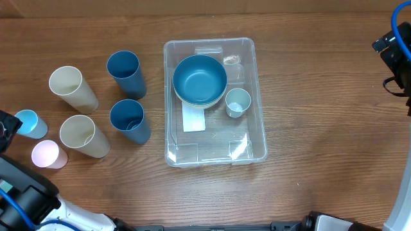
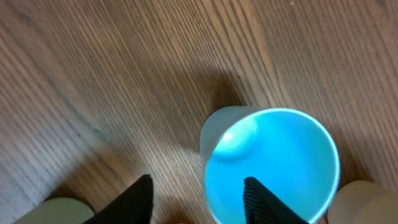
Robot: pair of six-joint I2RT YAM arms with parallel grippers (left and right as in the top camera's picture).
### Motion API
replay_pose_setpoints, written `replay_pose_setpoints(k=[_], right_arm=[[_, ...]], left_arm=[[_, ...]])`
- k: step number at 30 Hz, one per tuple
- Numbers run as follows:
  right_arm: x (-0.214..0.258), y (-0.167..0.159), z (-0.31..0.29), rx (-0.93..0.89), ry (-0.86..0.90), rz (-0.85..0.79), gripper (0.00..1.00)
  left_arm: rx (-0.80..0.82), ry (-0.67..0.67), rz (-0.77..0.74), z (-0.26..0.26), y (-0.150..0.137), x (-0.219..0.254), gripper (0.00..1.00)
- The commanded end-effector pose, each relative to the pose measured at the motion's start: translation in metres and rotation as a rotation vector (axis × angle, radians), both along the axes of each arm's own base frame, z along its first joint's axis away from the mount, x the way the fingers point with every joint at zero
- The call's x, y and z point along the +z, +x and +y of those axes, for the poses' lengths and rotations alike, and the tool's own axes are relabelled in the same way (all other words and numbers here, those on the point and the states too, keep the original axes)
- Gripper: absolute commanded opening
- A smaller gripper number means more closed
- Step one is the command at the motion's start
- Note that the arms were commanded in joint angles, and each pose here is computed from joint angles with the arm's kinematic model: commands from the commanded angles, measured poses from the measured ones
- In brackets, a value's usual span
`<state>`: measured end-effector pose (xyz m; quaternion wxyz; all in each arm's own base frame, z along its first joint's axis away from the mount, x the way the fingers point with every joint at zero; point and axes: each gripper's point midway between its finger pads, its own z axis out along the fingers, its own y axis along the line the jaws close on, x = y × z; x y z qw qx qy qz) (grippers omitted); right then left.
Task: Pack container
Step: 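Grasp the light-blue cup with the left gripper, then drop the light-blue cup into the mint cup in the container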
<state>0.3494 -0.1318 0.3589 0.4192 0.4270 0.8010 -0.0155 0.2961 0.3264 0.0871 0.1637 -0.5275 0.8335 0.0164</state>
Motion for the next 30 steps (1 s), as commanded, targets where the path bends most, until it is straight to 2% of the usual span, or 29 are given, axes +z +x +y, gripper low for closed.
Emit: replay_pose_setpoints(k=[1, 4, 6, 9, 12, 14, 16, 19, 21, 22, 24, 26, 28, 30], right_arm=[[0.004, -0.001, 0.000, -0.006, -0.002, -0.014, 1.00], [0.004, -0.001, 0.000, -0.006, -0.002, -0.014, 1.00], [0.004, -0.001, 0.000, -0.006, -0.002, -0.014, 1.00], [0.004, -0.001, 0.000, -0.006, -0.002, -0.014, 1.00], [0.004, -0.001, 0.000, -0.006, -0.002, -0.014, 1.00], [0.004, -0.001, 0.000, -0.006, -0.002, -0.014, 1.00], [0.004, -0.001, 0.000, -0.006, -0.002, -0.014, 1.00], [0.004, -0.001, 0.000, -0.006, -0.002, -0.014, 1.00], [0.004, -0.001, 0.000, -0.006, -0.002, -0.014, 1.00], [0.004, -0.001, 0.000, -0.006, -0.002, -0.014, 1.00], [0.004, -0.001, 0.000, -0.006, -0.002, -0.014, 1.00], [0.004, -0.001, 0.000, -0.006, -0.002, -0.014, 1.00], [0.004, -0.001, 0.000, -0.006, -0.002, -0.014, 1.00], [0.004, -0.001, 0.000, -0.006, -0.002, -0.014, 1.00]], left_arm=[[-0.029, -0.105, 0.035, -0.010, 0.003, -0.045, 0.40], [-0.035, -0.116, 0.013, -0.011, 0.008, -0.043, 0.25], [-0.035, -0.134, 0.001, -0.013, 0.010, -0.037, 0.04], [-0.037, -0.133, -0.064, -0.011, 0.022, 0.011, 0.04], [-0.046, 0.005, -0.194, -0.007, 0.029, 0.128, 0.04], [-0.089, 0.085, -0.323, -0.028, 0.032, 0.203, 0.04], [-0.206, 0.116, -0.465, -0.074, 0.038, 0.266, 0.04], [-0.537, 0.163, -0.599, -0.193, 0.046, 0.329, 0.04], [-0.728, 0.164, -0.609, -0.259, 0.050, 0.338, 0.04], [-0.928, 0.161, -0.598, -0.324, 0.055, 0.335, 0.04], [-1.105, 0.173, -0.537, -0.391, 0.064, 0.316, 0.04], [-1.291, 0.207, -0.459, -0.459, 0.078, 0.283, 0.04], [-1.468, 0.180, -0.387, -0.526, 0.091, 0.238, 0.04], [-1.530, 0.153, -0.320, -0.559, 0.099, 0.202, 0.04]])
